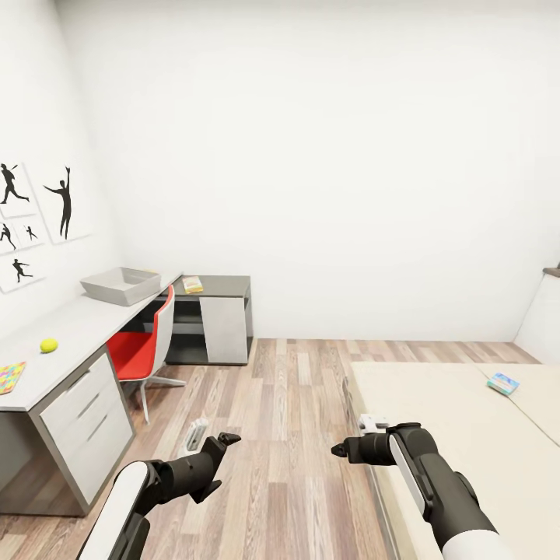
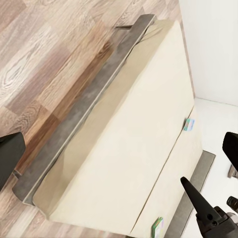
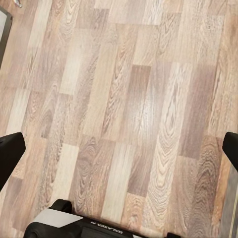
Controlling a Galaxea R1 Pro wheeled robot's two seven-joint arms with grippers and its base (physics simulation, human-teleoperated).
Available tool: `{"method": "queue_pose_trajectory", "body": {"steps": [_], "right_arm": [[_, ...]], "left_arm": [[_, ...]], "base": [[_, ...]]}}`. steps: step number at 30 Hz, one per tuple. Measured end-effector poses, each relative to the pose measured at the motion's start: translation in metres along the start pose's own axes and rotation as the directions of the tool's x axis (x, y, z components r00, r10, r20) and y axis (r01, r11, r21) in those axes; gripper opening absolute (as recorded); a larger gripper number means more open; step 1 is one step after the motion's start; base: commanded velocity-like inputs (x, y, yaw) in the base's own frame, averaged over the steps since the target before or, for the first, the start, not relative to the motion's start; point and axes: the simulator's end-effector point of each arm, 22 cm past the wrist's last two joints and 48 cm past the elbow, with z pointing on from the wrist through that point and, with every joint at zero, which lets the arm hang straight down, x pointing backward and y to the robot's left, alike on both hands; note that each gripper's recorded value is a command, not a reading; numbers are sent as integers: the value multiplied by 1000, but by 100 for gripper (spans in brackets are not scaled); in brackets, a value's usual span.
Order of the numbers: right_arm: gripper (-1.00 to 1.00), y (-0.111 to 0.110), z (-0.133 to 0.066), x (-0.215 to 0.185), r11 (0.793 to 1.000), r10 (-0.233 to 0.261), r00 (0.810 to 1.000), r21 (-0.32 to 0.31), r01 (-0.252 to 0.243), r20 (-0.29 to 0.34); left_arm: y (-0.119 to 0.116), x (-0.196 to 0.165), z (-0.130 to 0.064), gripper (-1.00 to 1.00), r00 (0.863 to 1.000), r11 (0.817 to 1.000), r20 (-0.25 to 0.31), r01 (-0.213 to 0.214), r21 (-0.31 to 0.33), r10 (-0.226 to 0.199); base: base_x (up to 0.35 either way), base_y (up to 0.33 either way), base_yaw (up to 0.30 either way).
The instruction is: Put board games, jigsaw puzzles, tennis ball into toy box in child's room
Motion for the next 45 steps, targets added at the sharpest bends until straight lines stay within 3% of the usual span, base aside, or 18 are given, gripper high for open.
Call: {"method": "queue_pose_trajectory", "body": {"steps": [45], "right_arm": [[100,0,0,0,1000,0,1000,-1,0,0]], "left_arm": [[0,0,0,100,1000,1000,0,0,-1,0]], "base": [[0,-71,0]]}}
